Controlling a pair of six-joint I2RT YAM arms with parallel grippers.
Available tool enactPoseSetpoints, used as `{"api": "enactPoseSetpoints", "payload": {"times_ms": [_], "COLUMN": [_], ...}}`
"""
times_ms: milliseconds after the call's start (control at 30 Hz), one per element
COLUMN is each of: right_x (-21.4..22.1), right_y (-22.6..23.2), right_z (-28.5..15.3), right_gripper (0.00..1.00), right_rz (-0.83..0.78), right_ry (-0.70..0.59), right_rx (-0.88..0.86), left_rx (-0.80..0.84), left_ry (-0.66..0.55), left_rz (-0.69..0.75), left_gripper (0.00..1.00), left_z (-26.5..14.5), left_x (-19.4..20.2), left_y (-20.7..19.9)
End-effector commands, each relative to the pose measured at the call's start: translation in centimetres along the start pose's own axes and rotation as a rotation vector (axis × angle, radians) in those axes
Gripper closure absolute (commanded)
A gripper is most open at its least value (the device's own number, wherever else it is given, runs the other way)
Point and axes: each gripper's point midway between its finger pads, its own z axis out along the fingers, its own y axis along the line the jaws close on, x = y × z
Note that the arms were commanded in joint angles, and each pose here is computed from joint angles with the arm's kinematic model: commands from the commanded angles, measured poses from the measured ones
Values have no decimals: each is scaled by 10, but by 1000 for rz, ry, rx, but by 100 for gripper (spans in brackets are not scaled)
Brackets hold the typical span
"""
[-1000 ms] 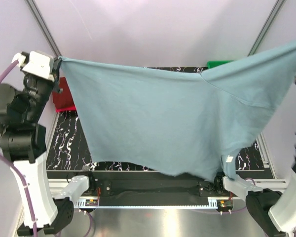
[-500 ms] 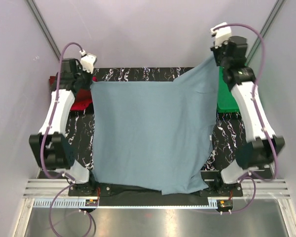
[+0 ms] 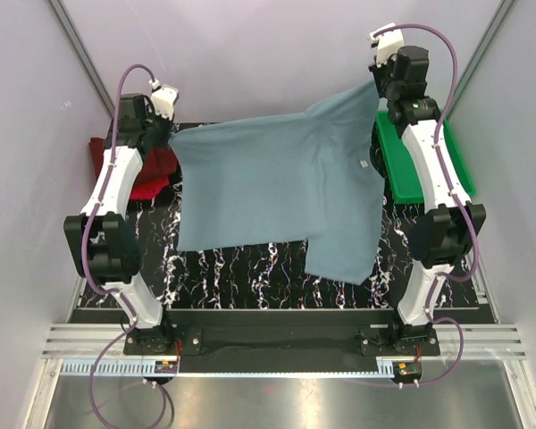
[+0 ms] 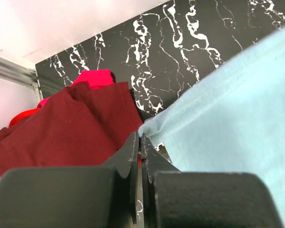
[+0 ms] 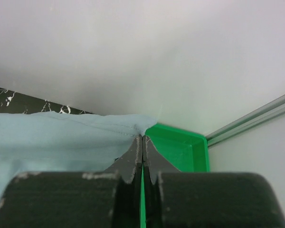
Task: Fold and stack the t-shirts
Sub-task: Flatten the tshirt out
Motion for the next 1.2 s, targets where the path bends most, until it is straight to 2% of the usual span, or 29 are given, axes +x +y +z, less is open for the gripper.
{"api": "enactPoseSetpoints", "payload": {"times_ms": [0, 200, 400, 533, 767, 967, 1167], "right_x": [-24, 23, 99, 118, 108, 105, 102], "right_y": [-13, 20, 56, 61, 55, 54, 51], "right_z": [-19, -28, -56, -65, -74, -104, -120], "right_gripper": [100, 100, 100, 100, 100, 100, 100], "right_rz": [24, 56, 28, 12, 11, 32, 30], "right_ry": [-75, 38, 196, 223, 226, 228, 219], "right_rx": [13, -104, -206, -211, -209, -218, -215], "left_rx": [-20, 51, 113, 120, 135, 252, 284], "left_ry": [-90, -51, 9, 47, 75, 148, 183], "left_rz": [15, 3, -11, -22, -15, -53, -57], "left_gripper": [100, 100, 100, 100, 100, 100, 100], "left_z": [-15, -14, -15, -14, -15, -36, -53], "left_x": [-28, -10, 5, 15, 13, 35, 40], "left_y": [0, -22, -38, -41, -40, -70, -78]}}
